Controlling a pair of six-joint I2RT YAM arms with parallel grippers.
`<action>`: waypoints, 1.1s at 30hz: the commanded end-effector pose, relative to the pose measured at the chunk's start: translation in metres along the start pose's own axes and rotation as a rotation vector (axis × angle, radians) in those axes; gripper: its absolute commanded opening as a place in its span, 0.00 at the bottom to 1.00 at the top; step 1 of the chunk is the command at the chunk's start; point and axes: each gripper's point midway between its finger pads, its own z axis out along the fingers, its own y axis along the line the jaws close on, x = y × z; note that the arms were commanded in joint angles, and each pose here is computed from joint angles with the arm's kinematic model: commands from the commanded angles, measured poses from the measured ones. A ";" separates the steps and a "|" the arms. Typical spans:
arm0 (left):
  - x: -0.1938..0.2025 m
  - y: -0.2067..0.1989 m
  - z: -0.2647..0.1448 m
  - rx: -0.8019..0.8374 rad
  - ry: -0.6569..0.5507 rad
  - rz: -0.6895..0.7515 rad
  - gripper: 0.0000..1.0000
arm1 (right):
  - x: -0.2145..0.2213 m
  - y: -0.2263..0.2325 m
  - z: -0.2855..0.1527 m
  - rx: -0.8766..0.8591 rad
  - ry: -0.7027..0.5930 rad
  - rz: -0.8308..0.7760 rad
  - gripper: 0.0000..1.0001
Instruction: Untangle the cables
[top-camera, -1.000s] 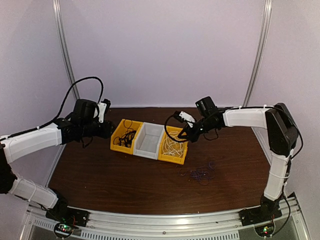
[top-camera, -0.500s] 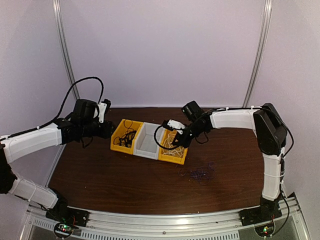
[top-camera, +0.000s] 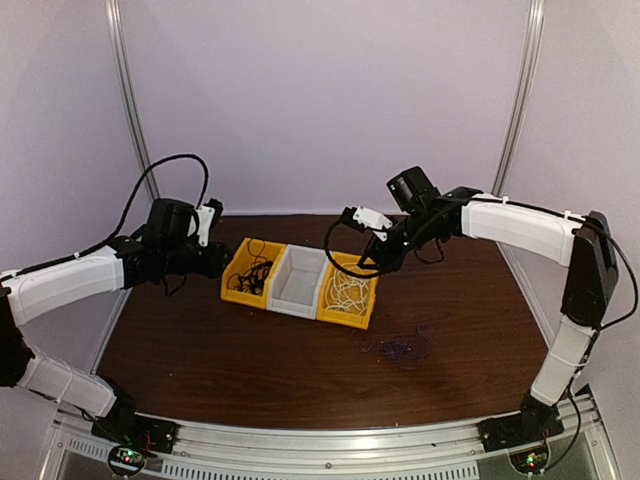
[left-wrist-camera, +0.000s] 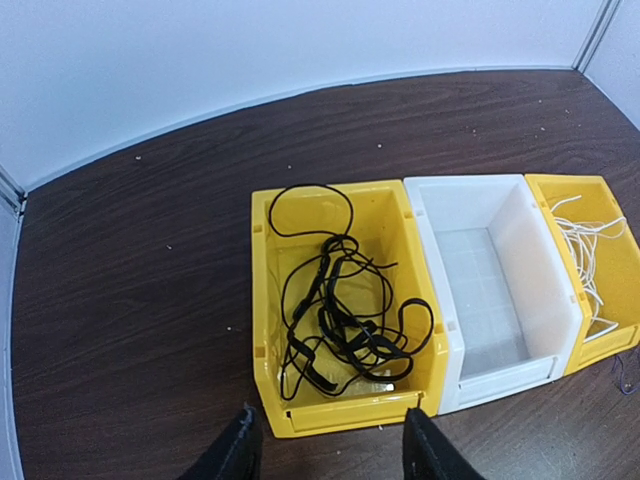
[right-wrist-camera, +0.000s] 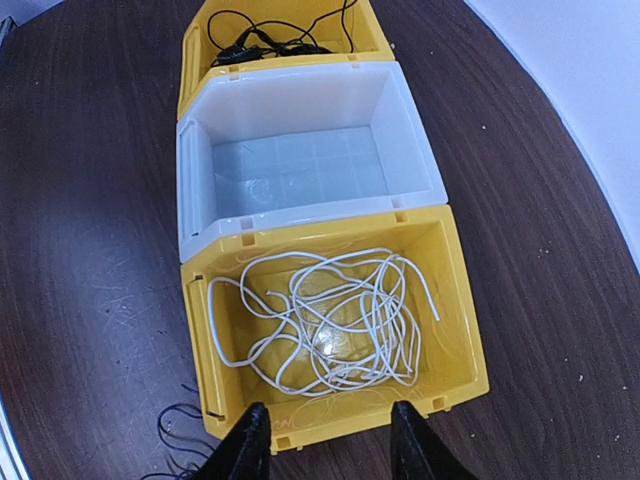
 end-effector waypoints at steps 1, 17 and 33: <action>-0.008 -0.005 0.003 0.033 -0.029 0.005 0.49 | 0.016 0.003 -0.022 0.032 0.048 -0.005 0.42; -0.037 -0.144 -0.068 0.574 -0.248 0.168 0.52 | 0.164 0.024 -0.078 -0.024 0.200 0.035 0.38; -0.008 -0.229 -0.063 0.690 -0.229 0.185 0.53 | 0.196 0.062 -0.082 -0.053 0.230 -0.192 0.39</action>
